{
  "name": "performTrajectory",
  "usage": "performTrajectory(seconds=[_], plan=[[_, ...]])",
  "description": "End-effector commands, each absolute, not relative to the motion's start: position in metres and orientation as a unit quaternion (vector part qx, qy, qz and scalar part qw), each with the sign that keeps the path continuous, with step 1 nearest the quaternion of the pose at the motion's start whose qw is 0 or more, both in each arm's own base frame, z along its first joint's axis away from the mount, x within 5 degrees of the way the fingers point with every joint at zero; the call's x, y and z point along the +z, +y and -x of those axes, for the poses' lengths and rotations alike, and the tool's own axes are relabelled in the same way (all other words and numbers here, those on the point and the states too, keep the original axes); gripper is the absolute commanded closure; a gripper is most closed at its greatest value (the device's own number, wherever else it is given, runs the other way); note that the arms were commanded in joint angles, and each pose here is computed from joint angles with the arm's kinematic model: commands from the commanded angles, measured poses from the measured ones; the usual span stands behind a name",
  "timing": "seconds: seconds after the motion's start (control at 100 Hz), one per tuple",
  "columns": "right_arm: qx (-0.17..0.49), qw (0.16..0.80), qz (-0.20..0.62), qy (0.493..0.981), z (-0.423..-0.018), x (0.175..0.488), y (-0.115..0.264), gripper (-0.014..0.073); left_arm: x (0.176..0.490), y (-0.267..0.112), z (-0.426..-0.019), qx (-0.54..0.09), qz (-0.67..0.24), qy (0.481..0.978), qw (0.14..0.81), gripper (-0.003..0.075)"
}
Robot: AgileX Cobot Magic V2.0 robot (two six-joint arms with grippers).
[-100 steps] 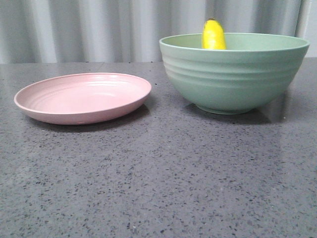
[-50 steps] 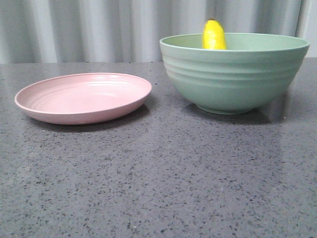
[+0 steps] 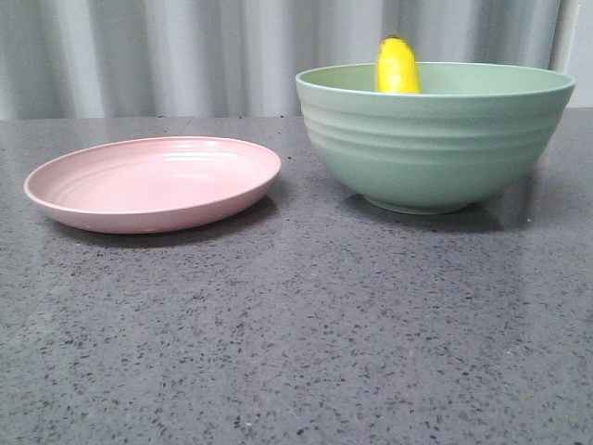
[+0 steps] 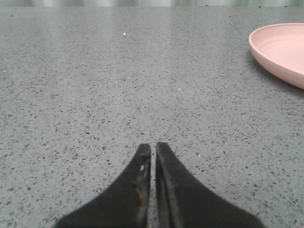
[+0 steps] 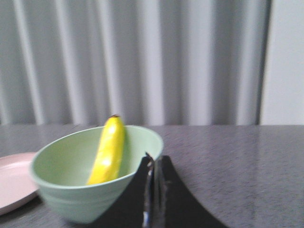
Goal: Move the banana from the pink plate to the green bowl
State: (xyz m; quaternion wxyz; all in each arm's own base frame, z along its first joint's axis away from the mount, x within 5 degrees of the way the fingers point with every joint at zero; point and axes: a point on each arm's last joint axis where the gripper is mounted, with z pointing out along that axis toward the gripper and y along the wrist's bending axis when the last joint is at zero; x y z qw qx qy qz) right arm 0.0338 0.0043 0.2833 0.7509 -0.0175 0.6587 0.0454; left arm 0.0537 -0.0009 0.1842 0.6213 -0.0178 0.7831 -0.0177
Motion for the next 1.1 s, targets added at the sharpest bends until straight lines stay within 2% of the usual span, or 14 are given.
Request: performTrajectory(seconds=[0.0,0.32,0.43,0.76,1.09], plan=[[0.011,0.803,-0.004,0.595,-0.036,0.28,0.0,0.0675,0.18,-0.001,-0.053,-0.025,0.022,0.769,0.638,0.0739],[-0.047,0.75,-0.07,0.656,-0.054,0.208,-0.009,0.0675,0.18,-0.001,-0.053,-0.025,0.022,0.769,0.638,0.0739],[-0.048,0.7,-0.069,0.709,-0.055,0.193,-0.009,0.0674,0.18,-0.001,-0.053,-0.025,0.022,0.769,0.638,0.0739],[-0.054,0.625,-0.067,0.776,-0.053,0.175,-0.009,0.0675,0.18,-0.001,-0.053,-0.025,0.022,0.769,0.638,0.0739],[-0.055,0.625,-0.066,0.776,-0.053,0.175,-0.009,0.0674,0.18,-0.001,-0.053,-0.025,0.022,0.769,0.638,0.0739]])
